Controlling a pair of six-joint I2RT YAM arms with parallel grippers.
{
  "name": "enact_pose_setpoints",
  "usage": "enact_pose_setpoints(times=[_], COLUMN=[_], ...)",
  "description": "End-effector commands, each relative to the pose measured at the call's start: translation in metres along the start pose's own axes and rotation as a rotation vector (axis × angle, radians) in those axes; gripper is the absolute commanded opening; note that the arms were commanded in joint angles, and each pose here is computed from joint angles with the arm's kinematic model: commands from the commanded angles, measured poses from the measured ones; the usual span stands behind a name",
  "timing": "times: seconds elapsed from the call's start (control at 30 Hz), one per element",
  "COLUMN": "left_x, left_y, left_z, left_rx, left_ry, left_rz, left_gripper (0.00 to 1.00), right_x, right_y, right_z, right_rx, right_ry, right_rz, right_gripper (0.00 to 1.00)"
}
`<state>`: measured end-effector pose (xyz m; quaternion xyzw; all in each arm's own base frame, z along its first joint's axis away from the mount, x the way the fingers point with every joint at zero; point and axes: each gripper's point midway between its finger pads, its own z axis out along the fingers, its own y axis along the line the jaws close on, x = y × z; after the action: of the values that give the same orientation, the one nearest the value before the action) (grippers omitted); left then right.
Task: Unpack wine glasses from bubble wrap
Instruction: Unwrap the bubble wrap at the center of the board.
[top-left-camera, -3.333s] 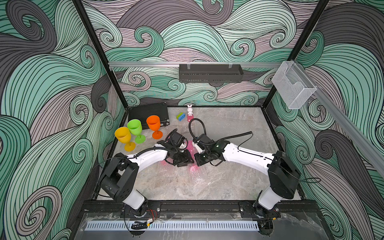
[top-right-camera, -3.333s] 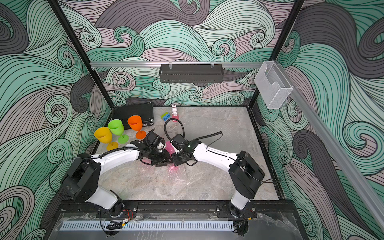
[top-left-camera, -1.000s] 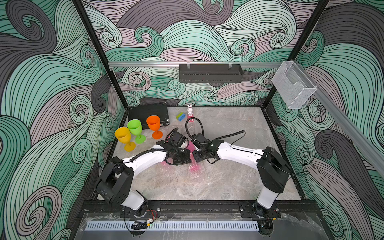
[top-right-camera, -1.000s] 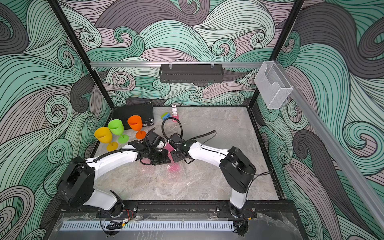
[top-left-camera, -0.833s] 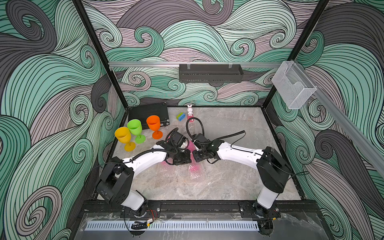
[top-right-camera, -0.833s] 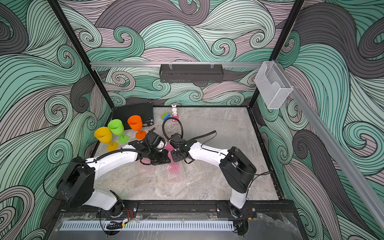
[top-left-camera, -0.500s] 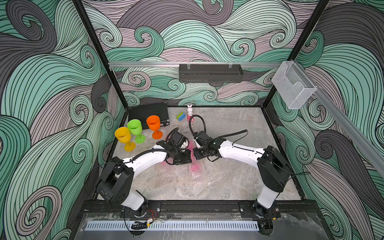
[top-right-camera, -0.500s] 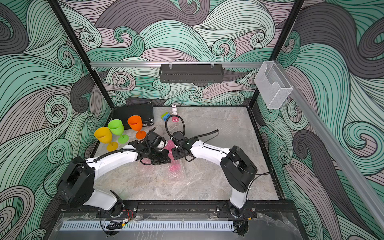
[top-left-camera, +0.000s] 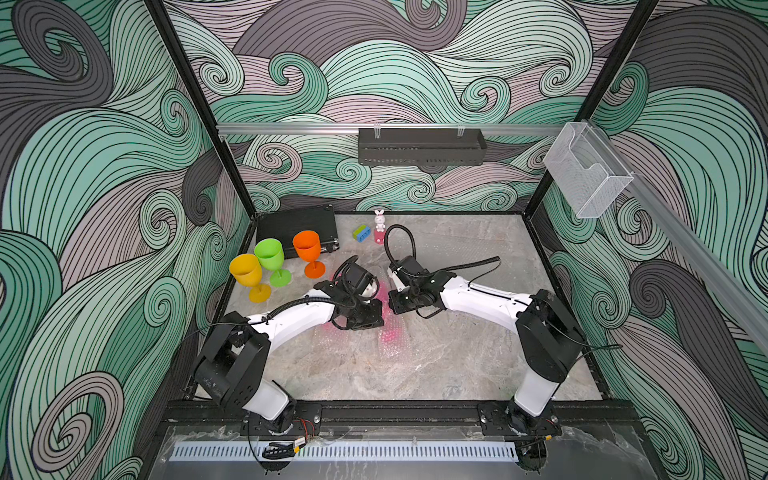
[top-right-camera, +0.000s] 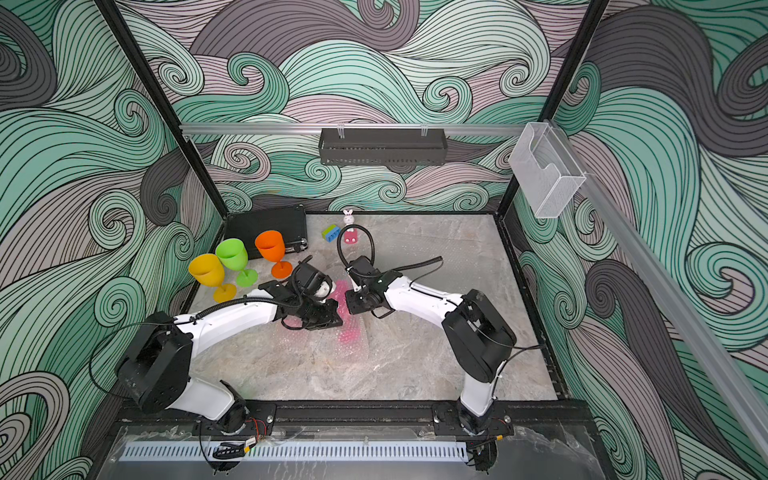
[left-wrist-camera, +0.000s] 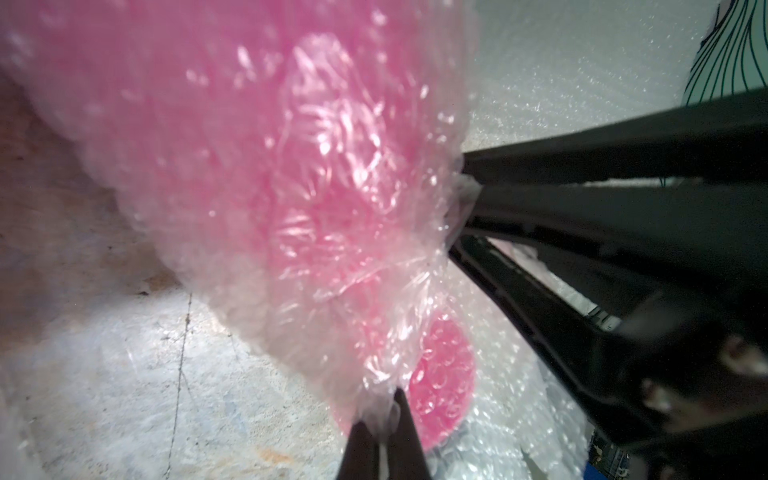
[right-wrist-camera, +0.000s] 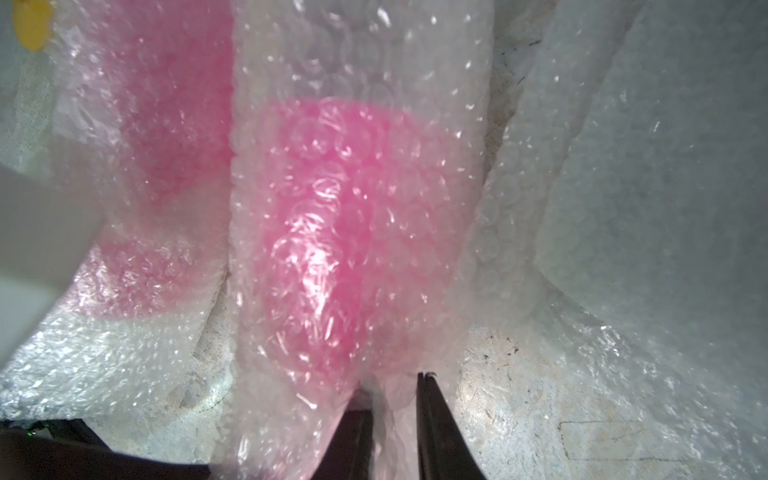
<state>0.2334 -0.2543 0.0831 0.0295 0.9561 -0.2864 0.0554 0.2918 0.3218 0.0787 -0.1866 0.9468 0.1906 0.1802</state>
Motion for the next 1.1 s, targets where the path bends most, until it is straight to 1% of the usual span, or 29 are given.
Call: enact_pose_setpoints(times=[0.0,0.3,0.67,0.8,1.07], left_x=[0.008,0.011,0.015,0.016,0.02], left_y=[-0.001,0.004,0.012,0.014,0.019], left_z=[0.001,0.003,0.003,0.004,0.006], left_rx=[-0.014,-0.027,-0.05,-0.054,-0.065], left_ry=[0.044,0.048,0.045,0.047,0.059], left_rz=[0.002,0.001,-0.011,-0.015,-0.028], left_gripper=[0.0,0.0,0.0,0.0,0.0], right_x=[-0.023,-0.026,-0.023,-0.024,-0.027], right_y=[-0.005,-0.012,-0.015,-0.014,-0.016], right_z=[-0.008,-0.007,-0.005,-0.007,-0.011], right_rx=[0.002,-0.017,-0.106,-0.164,-0.24], right_ry=[-0.085,-0.092,-0.091,-0.123,-0.133], right_rz=[0.029,0.067,0.164,0.199,0.253], right_gripper=[0.18,0.17,0.14,0.13,0.13])
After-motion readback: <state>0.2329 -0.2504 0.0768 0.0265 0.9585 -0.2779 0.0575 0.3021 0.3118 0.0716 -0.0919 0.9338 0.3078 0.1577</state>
